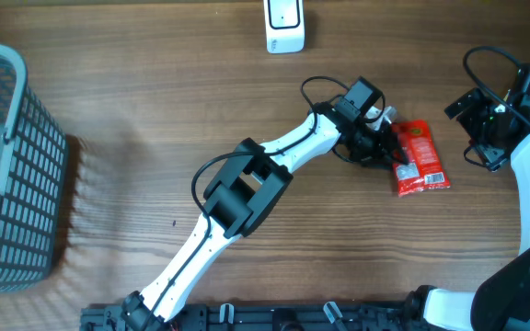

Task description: Scan the item barcode

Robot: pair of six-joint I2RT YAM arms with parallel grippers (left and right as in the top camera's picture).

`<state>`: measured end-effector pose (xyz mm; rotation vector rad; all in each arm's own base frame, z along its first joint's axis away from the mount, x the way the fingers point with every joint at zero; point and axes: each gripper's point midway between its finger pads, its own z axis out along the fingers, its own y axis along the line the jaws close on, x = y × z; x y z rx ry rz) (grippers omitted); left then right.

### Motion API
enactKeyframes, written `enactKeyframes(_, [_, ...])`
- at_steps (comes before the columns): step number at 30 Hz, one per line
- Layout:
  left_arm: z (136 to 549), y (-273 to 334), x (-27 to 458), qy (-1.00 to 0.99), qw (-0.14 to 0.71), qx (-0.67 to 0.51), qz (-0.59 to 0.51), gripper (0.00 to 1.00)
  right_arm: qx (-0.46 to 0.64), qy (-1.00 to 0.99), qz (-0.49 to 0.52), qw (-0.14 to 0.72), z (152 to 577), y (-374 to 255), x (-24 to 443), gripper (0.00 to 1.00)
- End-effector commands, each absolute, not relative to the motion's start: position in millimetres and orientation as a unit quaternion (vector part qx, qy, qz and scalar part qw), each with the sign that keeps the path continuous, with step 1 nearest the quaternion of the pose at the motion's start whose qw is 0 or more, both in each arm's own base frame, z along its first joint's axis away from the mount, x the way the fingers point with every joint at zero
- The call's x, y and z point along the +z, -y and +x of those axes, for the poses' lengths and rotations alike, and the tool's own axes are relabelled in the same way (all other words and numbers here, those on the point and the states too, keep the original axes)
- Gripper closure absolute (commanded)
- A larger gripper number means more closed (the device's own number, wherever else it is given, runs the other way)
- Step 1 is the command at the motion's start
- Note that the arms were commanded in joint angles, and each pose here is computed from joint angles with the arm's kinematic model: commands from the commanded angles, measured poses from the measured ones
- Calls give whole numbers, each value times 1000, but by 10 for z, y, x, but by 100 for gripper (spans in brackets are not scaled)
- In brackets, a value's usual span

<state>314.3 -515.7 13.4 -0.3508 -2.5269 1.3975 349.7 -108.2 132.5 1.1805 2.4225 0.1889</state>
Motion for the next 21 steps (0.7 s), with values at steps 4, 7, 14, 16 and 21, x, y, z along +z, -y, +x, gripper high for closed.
enactKeyframes(4, [3244, 5002, -389, 904, 96, 409, -73, 96, 90, -877, 430, 194, 3455, 978, 1260, 0])
enactKeyframes(7, [3295, 4910, -435, 911, 98, 396, -59, 96, 84, -890, 414, 173, 3352, 940, 1215, 0])
enactKeyframes(14, [3592, 4263, -426, 926, 136, 351, 24, 96, 13, -904, 401, 146, 3320, 1161, 840, 0])
enactKeyframes(16, [3592, 4244, -430, 927, 136, 350, 21, 96, 8, -907, 403, 121, 3325, 1175, 590, 3])
enactKeyframes(21, [3577, 4264, -427, 927, 129, 353, -2, 0, 39, -923, 378, 53, 3370, 1052, -79, 60])
